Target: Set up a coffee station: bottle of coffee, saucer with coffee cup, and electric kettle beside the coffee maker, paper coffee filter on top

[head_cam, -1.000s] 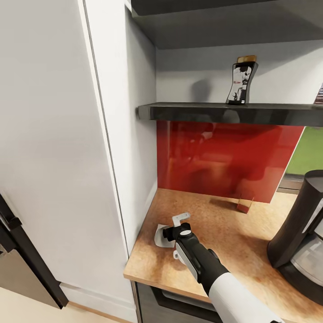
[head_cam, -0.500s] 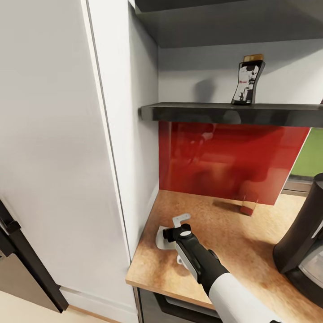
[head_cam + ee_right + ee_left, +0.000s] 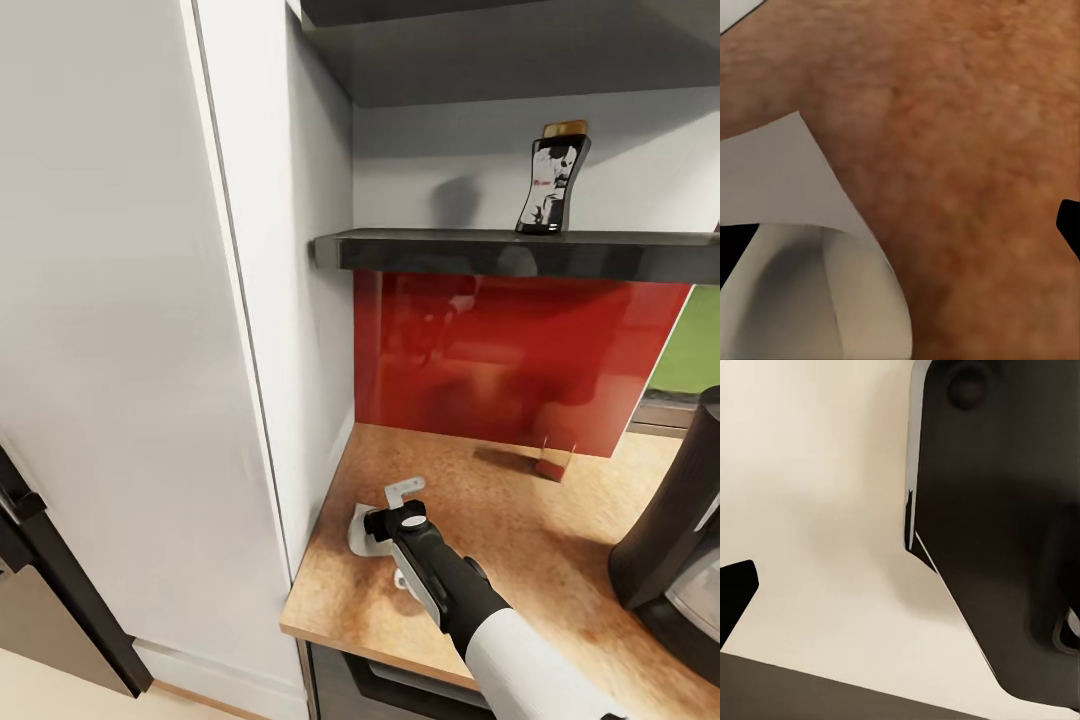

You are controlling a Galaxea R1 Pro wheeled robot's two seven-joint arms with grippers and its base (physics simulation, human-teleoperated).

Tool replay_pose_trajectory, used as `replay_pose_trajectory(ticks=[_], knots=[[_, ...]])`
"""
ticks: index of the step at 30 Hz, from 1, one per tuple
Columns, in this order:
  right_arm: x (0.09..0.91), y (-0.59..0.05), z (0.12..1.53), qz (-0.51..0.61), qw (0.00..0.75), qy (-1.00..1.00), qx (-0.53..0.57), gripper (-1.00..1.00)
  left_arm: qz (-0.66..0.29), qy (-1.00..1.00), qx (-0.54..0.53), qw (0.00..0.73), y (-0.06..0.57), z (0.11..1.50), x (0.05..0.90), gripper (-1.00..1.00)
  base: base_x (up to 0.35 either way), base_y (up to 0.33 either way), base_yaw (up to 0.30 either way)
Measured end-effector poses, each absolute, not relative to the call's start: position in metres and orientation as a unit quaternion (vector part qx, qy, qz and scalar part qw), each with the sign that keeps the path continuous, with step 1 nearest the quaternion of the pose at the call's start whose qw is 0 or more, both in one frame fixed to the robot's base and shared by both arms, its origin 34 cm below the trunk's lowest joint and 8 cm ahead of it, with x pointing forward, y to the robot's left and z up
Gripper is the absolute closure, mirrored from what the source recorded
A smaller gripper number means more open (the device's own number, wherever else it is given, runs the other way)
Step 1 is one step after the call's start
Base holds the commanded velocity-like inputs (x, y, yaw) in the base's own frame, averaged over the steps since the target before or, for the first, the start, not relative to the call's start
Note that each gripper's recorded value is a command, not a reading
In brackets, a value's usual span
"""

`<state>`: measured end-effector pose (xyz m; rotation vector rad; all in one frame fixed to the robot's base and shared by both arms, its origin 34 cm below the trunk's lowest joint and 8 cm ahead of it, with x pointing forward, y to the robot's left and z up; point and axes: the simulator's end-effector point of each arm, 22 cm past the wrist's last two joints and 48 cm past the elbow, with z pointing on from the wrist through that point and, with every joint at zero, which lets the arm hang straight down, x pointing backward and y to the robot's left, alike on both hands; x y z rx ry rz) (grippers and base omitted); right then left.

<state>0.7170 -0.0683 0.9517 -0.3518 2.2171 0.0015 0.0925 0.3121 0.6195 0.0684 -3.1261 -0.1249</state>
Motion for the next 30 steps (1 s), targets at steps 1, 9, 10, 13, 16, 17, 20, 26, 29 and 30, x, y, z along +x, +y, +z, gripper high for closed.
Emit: replay_pose_trajectory(ticks=[1,9,10,13,16,17,20,26,29,30], knots=[[0.717,-0.068,0.952,0.001,0.433,0.890,-0.141,-1.00,-0.040,-0.999,0.022,0.006,0.312,0.620,0.092,-1.00,0.000,0.000,0.000],[0.711,-0.073,0.937,-0.004,0.419,0.897,-0.143,-1.00,-0.040,-0.999,0.022,0.006,0.312,0.620,0.092,-1.00,0.000,0.000,0.000],[0.711,-0.073,0.936,-0.004,0.419,0.897,-0.143,-1.00,-0.040,-0.999,0.022,0.007,0.312,0.620,0.092,-1.00,0.000,0.000,0.000],[0.711,-0.073,0.935,-0.004,0.421,0.896,-0.142,-1.00,-0.040,-0.999,0.022,0.007,0.312,0.620,0.092,-1.00,0.030,0.000,0.000],[0.711,-0.073,0.935,-0.004,0.422,0.896,-0.141,-1.00,-0.040,-0.999,0.022,0.007,0.312,0.620,0.092,-1.00,0.088,0.000,0.000],[0.711,-0.073,0.935,-0.004,0.422,0.895,-0.141,-1.00,-0.040,-0.999,0.022,0.007,0.312,0.620,0.092,-1.00,0.113,0.000,0.000],[0.711,-0.073,0.935,-0.004,0.422,0.895,-0.141,-1.00,-0.040,-0.999,0.022,0.007,0.312,0.620,0.092,-1.00,0.085,0.000,0.000],[0.711,-0.073,0.935,-0.004,0.422,0.896,-0.141,-1.00,-0.040,-0.999,0.022,0.007,0.312,0.620,0.092,-1.00,0.020,0.000,0.000],[0.711,-0.073,0.934,-0.004,0.422,0.896,-0.141,-1.00,-0.040,-0.999,0.022,0.006,0.312,0.620,0.092,-1.00,0.003,0.000,0.000],[0.711,-0.073,0.935,-0.004,0.422,0.896,-0.141,-1.00,-0.040,-0.999,0.022,0.006,0.312,0.620,0.092,-1.00,0.002,0.000,0.000]])
